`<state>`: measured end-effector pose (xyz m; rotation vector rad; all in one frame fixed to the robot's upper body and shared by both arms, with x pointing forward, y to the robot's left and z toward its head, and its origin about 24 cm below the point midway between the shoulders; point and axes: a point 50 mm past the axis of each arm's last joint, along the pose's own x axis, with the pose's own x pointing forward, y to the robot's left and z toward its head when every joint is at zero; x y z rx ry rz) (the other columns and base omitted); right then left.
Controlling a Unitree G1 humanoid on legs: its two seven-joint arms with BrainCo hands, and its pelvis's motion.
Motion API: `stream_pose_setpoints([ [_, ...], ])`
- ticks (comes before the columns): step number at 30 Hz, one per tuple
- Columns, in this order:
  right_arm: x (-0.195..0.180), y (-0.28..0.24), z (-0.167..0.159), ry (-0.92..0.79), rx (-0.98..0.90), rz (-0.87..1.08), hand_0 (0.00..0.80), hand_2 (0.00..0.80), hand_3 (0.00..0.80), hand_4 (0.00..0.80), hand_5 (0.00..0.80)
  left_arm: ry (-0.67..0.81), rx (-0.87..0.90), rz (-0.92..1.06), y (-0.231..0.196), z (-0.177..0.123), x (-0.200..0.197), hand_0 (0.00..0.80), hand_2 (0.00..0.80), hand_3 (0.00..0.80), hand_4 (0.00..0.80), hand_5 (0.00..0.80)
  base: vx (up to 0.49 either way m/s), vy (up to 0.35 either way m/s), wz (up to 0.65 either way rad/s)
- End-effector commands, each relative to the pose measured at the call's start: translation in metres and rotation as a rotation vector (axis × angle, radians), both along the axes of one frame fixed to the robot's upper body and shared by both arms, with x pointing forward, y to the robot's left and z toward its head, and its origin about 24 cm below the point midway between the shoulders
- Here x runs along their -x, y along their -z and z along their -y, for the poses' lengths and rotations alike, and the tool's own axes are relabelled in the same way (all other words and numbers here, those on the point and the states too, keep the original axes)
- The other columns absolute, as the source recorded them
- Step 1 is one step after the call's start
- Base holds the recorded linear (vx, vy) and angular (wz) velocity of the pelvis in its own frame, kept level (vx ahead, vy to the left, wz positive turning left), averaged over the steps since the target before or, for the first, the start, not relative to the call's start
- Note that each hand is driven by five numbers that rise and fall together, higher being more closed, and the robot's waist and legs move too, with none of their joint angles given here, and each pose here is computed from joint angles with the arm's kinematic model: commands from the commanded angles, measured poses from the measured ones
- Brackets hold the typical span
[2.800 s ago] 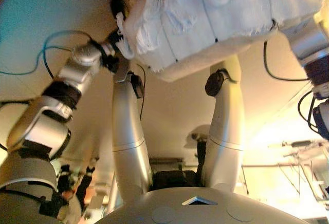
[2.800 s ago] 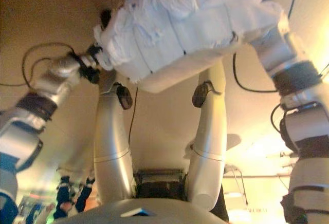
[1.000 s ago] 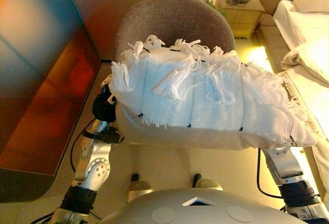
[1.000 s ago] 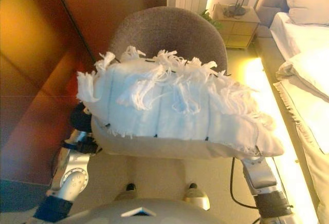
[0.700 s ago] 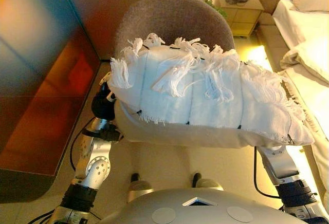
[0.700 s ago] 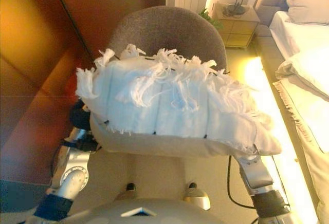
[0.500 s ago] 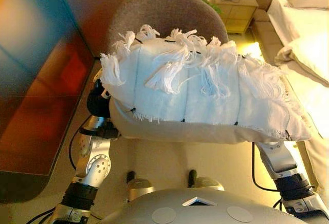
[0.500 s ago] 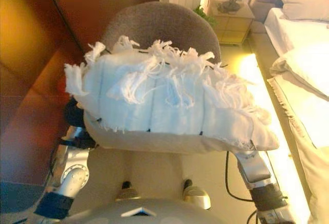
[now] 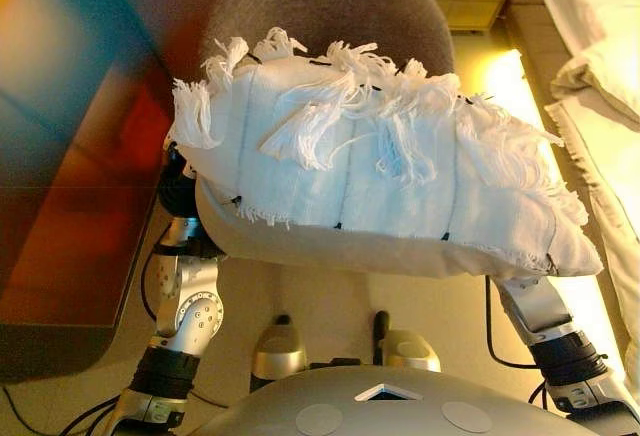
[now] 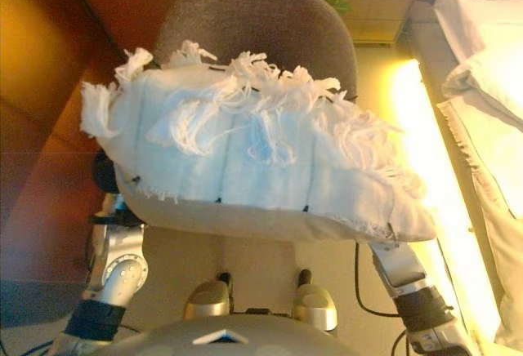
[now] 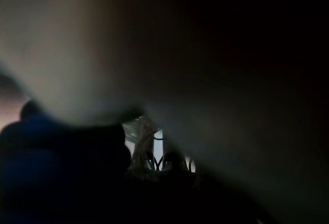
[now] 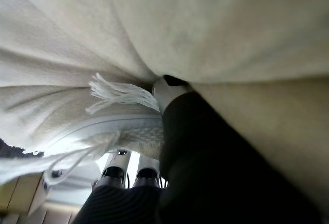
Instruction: Pick up the cushion and take it to the sofa
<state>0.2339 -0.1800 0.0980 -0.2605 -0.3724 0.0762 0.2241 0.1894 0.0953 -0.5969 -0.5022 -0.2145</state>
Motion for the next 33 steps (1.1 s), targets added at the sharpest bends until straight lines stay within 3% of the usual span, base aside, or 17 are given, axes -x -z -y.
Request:
stream_pose_setpoints([
  [1,0.007,-0.065,-0.039,-0.253,-0.069,0.349,0.800,0.800,0.800,0.800,0.800,0.144,-0.055,0.197,-0.031,0.036,0.005,0.800,0.800,0.800,0.800,0.800,0.616,0.181,-0.32],
  [11,0.006,-0.071,-0.023,-0.226,-0.100,0.370,0.800,0.800,0.800,0.800,0.800,0.158,-0.110,0.228,-0.036,0.033,-0.003,0.800,0.800,0.800,0.800,0.800,0.720,0.323,-0.15],
  [17,0.008,-0.063,-0.038,-0.220,-0.096,0.348,0.800,0.800,0.800,0.800,0.800,0.200,-0.171,0.223,-0.032,0.036,-0.005,0.800,0.800,0.800,0.800,0.800,0.589,0.186,-0.09],
  [22,0.005,-0.061,-0.030,-0.211,-0.121,0.349,0.800,0.800,0.800,0.800,0.800,0.186,-0.172,0.221,-0.034,0.033,-0.006,0.800,0.800,0.800,0.800,0.800,0.320,0.045,-0.13],
  [33,0.001,-0.063,-0.027,-0.166,-0.107,0.349,0.800,0.800,0.800,0.800,0.800,0.237,-0.181,0.228,-0.029,0.036,0.000,0.800,0.800,0.800,0.800,0.800,0.457,-0.132,0.44],
])
